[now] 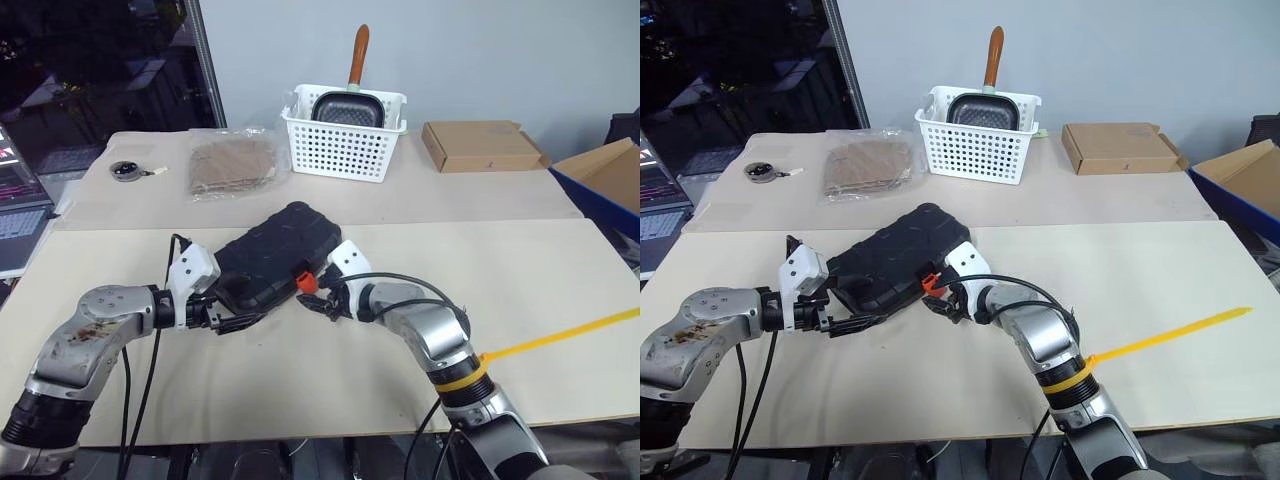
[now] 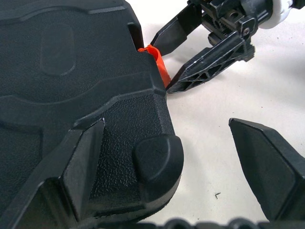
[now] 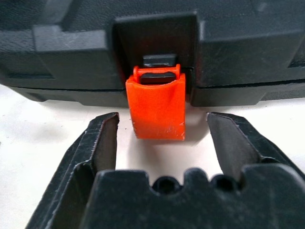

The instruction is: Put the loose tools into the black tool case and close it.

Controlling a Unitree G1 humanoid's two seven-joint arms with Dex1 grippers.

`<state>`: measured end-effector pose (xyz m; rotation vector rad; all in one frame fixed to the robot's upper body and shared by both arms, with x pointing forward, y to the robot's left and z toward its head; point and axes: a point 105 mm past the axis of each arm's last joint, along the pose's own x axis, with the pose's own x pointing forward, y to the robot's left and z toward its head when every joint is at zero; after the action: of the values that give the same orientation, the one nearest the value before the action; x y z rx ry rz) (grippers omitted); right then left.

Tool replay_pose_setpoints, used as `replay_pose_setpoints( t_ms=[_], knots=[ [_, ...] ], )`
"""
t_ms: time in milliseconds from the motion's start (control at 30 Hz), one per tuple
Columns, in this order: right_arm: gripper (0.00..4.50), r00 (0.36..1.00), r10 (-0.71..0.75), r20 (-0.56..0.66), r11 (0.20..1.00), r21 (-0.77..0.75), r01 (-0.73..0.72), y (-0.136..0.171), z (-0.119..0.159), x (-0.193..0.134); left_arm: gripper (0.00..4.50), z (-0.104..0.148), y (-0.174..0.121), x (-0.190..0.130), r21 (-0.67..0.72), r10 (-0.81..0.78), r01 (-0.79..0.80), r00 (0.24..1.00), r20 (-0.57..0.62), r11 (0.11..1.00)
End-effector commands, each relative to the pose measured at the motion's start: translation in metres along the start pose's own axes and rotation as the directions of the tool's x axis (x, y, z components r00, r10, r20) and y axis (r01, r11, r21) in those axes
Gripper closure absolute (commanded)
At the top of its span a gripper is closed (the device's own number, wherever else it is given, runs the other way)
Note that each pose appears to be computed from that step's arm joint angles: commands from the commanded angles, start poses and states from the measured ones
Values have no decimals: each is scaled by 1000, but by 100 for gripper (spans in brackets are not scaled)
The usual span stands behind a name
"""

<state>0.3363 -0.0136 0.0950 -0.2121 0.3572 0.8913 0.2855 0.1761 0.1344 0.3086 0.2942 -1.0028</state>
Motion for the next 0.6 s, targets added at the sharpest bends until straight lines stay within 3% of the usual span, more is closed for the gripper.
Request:
replay_pose_setpoints(
  t_ms=[33, 133, 600],
  knots=[
    [246, 998, -10, 59, 998, -58, 13, -2, 19, -3, 0, -8, 2, -5, -8, 21, -21, 999, -38, 1000],
    [330, 998, -7, 61, 998, -69, 11, -1, 20, -4, 0, -10, 2, -5, -11, 23, -24, 999, -39, 1000],
    [330, 969, 48, 240, 991, -129, -17, 9, 57, -14, 0, -14, 0, -4, -13, 25, -26, 998, -50, 1000]
  ],
)
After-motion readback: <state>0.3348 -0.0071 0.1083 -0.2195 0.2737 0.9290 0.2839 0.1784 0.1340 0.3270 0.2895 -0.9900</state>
